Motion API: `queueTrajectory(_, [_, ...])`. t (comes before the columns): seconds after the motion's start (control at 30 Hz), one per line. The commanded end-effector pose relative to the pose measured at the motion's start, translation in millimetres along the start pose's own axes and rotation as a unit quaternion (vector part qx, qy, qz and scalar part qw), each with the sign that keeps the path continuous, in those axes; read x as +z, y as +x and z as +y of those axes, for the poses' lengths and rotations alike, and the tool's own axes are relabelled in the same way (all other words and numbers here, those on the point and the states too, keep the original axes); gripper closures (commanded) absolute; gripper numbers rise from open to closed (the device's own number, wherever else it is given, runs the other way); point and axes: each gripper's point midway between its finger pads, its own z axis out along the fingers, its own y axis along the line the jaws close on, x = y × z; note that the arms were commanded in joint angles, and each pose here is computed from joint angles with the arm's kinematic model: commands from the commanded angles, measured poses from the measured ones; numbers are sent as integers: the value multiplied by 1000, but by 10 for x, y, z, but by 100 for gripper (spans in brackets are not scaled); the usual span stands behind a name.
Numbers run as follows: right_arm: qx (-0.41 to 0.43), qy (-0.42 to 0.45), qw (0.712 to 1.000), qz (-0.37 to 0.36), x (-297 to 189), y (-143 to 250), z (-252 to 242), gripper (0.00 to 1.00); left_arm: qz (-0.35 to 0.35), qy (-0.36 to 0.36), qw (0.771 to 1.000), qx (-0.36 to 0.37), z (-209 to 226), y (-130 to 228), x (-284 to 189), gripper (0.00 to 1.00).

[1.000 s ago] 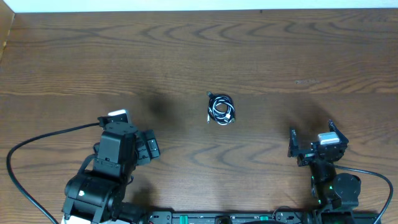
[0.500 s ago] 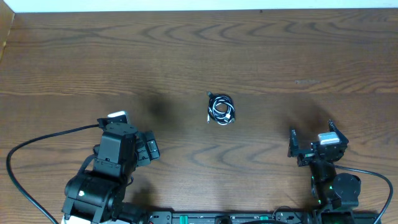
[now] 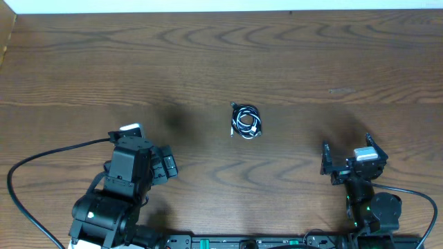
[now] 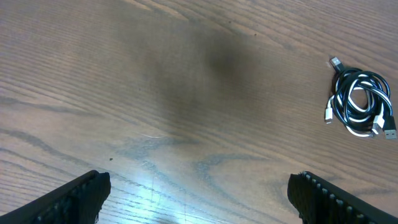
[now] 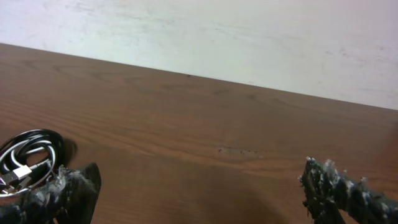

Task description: Untangle cables

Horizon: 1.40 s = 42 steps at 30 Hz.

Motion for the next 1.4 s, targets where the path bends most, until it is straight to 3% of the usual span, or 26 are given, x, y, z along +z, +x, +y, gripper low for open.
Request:
queueTrajectory(0.0, [-3,-3,1000,0,-1,6,14,1,-12,6,1000,-6,-25,-79,-71,4])
queueTrajectory(0.23, [-3,-3,1000,1,-1,8,14,1,-14,11,1000,-13,-44,-90,-72,4])
queueTrajectory(0.4, [-3,-3,1000,1,-1,7,14,1,-13,87,996,-19,-343,-156,-80,4])
queueTrajectory(0.53, [-3,-3,1000,1,-1,7,14,1,-4,118,993,25,-534,-215,27,4])
queueTrajectory(0.63, [-3,-3,1000,0,-1,4,15,1,41,99,993,44,-603,-198,280,4])
queueTrajectory(0.8, [-3,-3,1000,0,-1,5,15,1,83,139,981,103,-958,-350,520,4])
queueTrajectory(0.9, [-1,-19,1000,-3,-2,-7,72,1,81,193,968,140,-1291,-447,746,4])
queueTrajectory(1.07, [66,-20,998,-1,-2,-3,73,1,51,211,960,177,-1543,-569,1046,4])
queueTrajectory(1.37, [116,-33,991,50,29,165,134,1,85,219,945,228,-1825,-266,1504,8])
